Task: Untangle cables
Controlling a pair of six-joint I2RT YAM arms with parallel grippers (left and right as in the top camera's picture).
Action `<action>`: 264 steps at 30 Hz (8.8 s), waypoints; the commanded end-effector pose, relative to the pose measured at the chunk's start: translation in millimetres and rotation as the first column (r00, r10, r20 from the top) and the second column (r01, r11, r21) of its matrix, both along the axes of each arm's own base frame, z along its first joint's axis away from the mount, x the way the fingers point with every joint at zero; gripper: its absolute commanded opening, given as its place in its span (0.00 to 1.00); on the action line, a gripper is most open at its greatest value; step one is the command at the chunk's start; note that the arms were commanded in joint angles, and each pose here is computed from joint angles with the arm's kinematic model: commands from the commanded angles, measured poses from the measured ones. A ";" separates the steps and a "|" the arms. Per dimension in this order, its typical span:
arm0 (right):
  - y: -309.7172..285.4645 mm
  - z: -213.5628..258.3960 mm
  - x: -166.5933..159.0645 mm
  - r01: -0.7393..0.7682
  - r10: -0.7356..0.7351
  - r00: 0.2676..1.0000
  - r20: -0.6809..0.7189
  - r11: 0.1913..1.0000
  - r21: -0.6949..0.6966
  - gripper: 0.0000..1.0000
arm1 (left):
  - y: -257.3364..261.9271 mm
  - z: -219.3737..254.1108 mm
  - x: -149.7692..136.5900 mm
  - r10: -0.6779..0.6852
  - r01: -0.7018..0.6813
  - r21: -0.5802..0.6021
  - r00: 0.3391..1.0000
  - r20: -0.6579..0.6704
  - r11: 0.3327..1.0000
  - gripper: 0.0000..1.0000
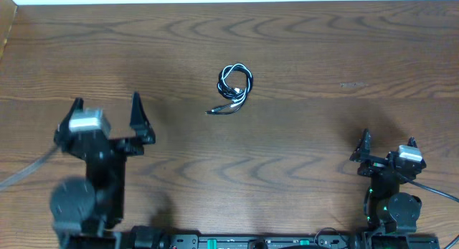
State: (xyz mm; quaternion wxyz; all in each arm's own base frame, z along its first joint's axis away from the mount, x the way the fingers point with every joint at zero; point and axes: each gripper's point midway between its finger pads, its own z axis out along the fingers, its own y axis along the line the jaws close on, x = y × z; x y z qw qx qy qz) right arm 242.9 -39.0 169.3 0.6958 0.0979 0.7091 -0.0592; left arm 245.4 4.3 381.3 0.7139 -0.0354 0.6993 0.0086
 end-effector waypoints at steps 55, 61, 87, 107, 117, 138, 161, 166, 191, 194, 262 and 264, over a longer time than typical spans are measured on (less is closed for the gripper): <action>93.6 227.0 105.3 -0.563 0.533 0.795 -0.290 0.826 -0.025 0.99 | -98.1 -107.7 94.0 -0.471 0.340 -0.345 0.430 -0.770 0.875 0.98; 106.5 178.8 135.0 -0.625 0.602 0.607 -0.518 0.765 0.156 0.99 | -98.1 -107.7 94.0 -0.471 0.341 -0.345 0.430 -0.770 0.875 0.98; 118.1 -12.0 201.0 -0.445 0.666 0.269 -0.696 0.726 0.523 0.99 | -98.7 -131.3 101.5 -0.468 0.313 -0.364 0.387 -0.795 0.877 0.08; 130.0 -16.2 199.3 -0.178 0.680 0.317 -0.661 0.727 0.663 0.01 | -113.4 -217.9 120.9 -0.478 0.044 -0.478 0.168 -0.862 0.877 0.08; 180.3 -33.9 191.8 -0.226 0.711 0.272 -0.648 0.702 0.675 0.09 | -142.2 -245.9 119.2 -0.479 0.082 -0.473 0.080 -0.874 0.877 0.12; 229.6 -134.6 169.8 -0.055 0.482 0.450 -0.752 0.855 0.515 0.44 | -166.6 -305.8 175.6 -0.495 0.153 -0.475 0.145 -0.857 0.867 0.38; 224.4 -150.3 163.5 -0.040 0.438 0.479 -0.761 0.877 0.480 0.50 | -167.5 -405.1 174.2 -0.466 0.085 -0.464 0.014 -0.884 0.882 0.34; 224.4 -150.3 163.4 -0.039 0.438 0.479 -0.761 0.877 0.480 0.51 | -153.1 -411.1 176.1 -0.381 0.079 -0.378 0.030 -0.924 0.922 0.33; 224.7 -149.8 164.3 -0.041 0.439 0.482 -0.758 0.876 0.481 0.52 | -145.2 -409.6 207.0 -0.330 -0.241 -0.367 0.182 -0.926 0.899 0.51; 224.7 -149.9 164.2 -0.041 0.439 0.482 -0.759 0.876 0.481 0.52 | -145.8 -409.0 209.2 -0.332 -0.292 -0.378 0.195 -0.923 0.879 0.55; 279.1 -144.7 105.7 -0.125 0.739 0.155 -0.656 0.673 0.729 0.46 | -212.4 -384.0 89.8 -0.645 0.307 -0.720 -0.319 -0.694 0.623 0.07; 285.0 -140.3 105.9 -0.124 0.764 0.150 -0.627 0.644 0.755 0.42 | -211.2 -378.6 96.2 -0.689 0.288 -0.751 -0.300 -0.660 0.595 0.07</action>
